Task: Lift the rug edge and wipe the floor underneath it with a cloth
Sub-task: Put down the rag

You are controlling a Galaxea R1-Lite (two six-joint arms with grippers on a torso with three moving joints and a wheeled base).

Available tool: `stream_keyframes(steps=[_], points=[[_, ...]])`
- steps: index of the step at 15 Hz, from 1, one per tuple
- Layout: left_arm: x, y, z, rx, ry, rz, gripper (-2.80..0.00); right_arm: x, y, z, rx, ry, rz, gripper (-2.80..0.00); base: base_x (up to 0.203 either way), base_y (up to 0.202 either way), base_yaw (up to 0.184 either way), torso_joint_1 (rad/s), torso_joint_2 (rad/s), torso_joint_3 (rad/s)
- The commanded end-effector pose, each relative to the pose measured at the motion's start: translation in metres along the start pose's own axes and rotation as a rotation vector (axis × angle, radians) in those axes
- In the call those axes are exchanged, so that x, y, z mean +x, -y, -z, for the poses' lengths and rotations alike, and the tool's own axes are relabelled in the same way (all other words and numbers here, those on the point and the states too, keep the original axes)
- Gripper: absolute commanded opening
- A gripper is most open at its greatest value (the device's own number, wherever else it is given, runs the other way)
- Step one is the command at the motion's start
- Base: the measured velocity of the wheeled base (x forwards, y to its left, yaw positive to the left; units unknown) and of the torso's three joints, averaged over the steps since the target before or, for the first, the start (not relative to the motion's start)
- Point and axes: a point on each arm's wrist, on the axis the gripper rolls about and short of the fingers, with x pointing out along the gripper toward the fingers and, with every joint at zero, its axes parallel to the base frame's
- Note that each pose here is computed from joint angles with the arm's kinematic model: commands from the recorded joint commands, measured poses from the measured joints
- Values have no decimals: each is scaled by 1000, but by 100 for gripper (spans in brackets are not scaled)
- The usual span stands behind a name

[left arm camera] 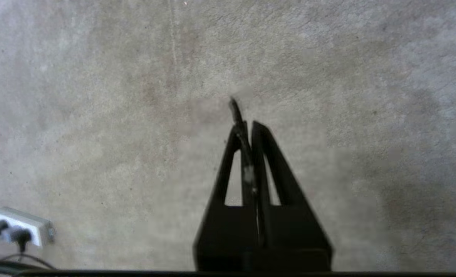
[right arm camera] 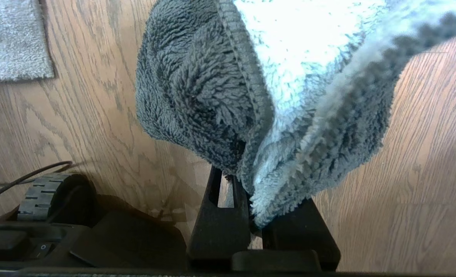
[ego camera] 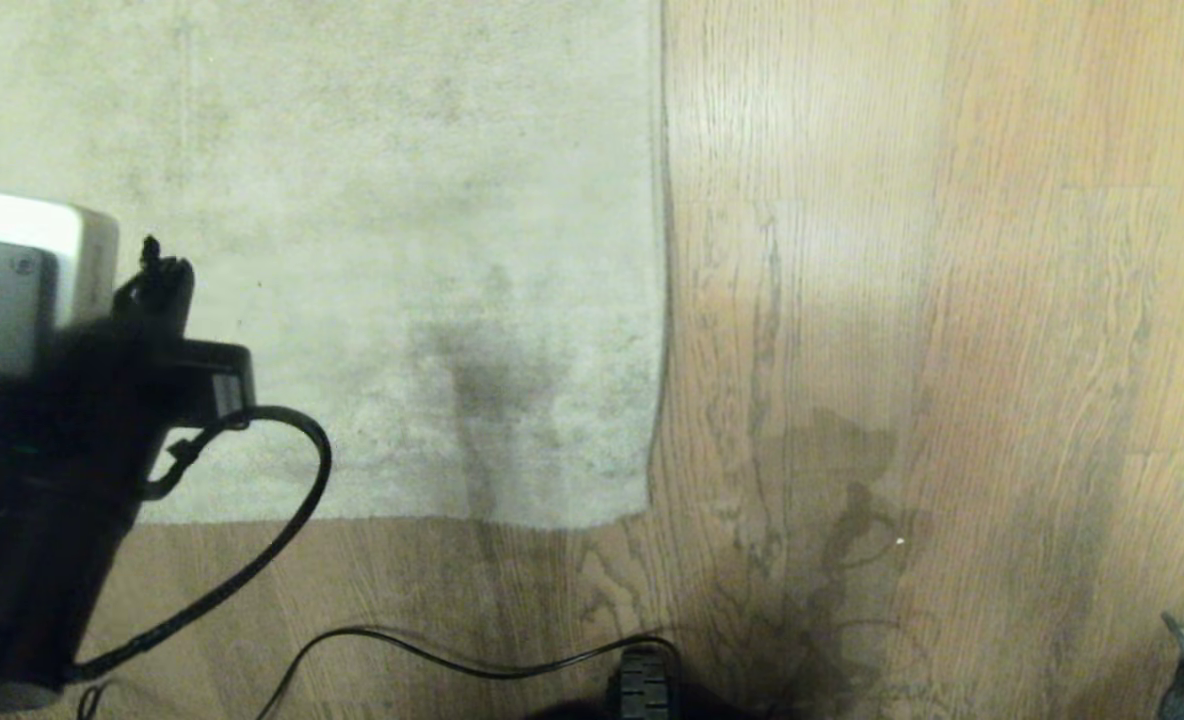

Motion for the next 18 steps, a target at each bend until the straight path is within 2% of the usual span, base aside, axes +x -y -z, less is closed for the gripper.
stream_keyframes(steps=[1,4,8,10,11,12,14,16,18], points=[[-10,-12,0,-15,13,-13,-280,0,0,0,0,-1,0,-280,0,0,0,0,0,0],[-32,-27,15,3,-5,-4,-280,0,0,0,0,-1,0,-280,0,0,0,0,0,0],[-76,-62,46,20,-26,-24,-280,0,0,0,0,-1,0,-280,0,0,0,0,0,0],[-90,-77,57,32,-70,-56,-280,0,0,0,0,-1,0,-280,0,0,0,0,0,0],[-98,-82,64,43,-103,-36,-280,0,0,0,0,1,0,-280,0,0,0,0,0,0],[-105,-84,73,47,-127,12,-280,0,0,0,0,-1,0,-280,0,0,0,0,0,0],[-111,-82,85,26,-147,187,-280,0,0,0,0,-1,0,-280,0,0,0,0,0,0],[-107,-73,90,21,-196,372,-280,0,0,0,0,-1,1,-280,0,0,0,0,0,0],[-88,-57,91,35,-280,566,-280,0,0,0,0,-1,0,-280,0,0,0,0,0,0]])
